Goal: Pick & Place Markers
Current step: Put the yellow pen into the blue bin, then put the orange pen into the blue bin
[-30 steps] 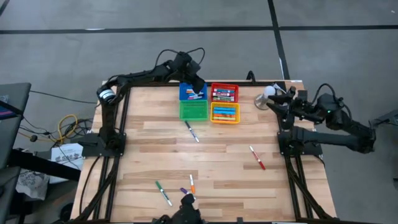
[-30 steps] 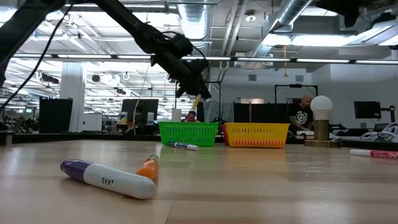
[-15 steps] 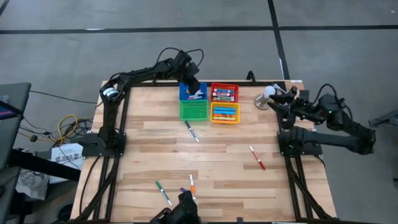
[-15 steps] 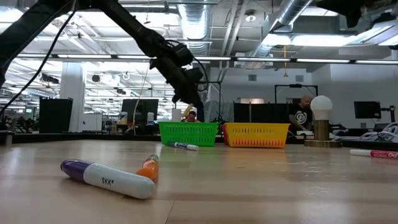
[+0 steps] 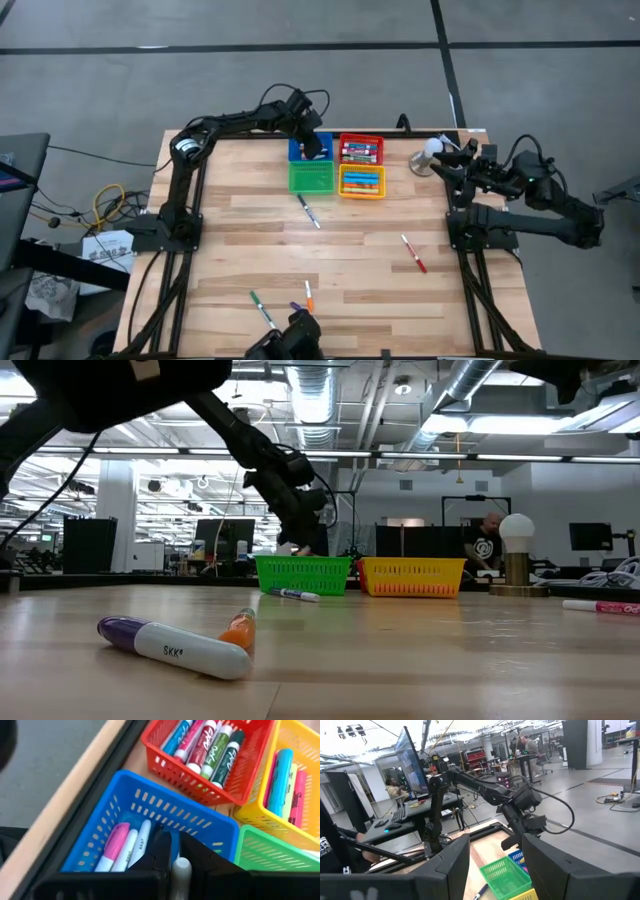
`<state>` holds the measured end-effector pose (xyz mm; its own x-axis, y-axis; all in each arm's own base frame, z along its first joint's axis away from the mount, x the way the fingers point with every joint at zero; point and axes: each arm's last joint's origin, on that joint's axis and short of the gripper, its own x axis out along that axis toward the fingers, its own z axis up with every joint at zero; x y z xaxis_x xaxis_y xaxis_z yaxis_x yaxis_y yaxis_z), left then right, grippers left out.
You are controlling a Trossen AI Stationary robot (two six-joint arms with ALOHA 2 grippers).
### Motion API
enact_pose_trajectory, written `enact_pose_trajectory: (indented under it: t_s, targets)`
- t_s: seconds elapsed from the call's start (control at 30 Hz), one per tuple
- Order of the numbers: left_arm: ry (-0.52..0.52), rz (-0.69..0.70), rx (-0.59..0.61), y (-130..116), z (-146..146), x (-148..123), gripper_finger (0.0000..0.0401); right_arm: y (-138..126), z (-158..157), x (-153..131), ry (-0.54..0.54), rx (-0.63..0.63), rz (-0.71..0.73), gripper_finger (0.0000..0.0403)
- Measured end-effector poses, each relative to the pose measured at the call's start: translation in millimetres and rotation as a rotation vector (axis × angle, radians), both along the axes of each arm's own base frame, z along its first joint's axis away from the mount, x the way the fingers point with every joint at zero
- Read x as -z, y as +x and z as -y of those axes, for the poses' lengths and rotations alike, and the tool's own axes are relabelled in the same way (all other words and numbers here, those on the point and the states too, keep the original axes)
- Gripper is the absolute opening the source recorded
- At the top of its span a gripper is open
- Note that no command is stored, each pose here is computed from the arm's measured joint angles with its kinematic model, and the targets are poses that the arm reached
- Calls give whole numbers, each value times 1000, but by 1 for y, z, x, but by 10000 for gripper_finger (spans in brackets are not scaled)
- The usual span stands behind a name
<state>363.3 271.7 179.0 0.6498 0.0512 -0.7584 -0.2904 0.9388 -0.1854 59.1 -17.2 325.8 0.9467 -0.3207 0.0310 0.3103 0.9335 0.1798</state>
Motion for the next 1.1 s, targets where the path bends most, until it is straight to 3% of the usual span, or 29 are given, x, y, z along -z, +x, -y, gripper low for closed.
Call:
enact_pose_trajectory:
  t_s: [0.8, 1.1]
  targets:
    - [44, -6, 74, 1, 2, 2, 45, 0, 0, 0, -1, 6, 0, 170]
    - [71, -14, 109, 7, 9, 2, 87, 0, 0, 0, -1, 6, 0, 170]
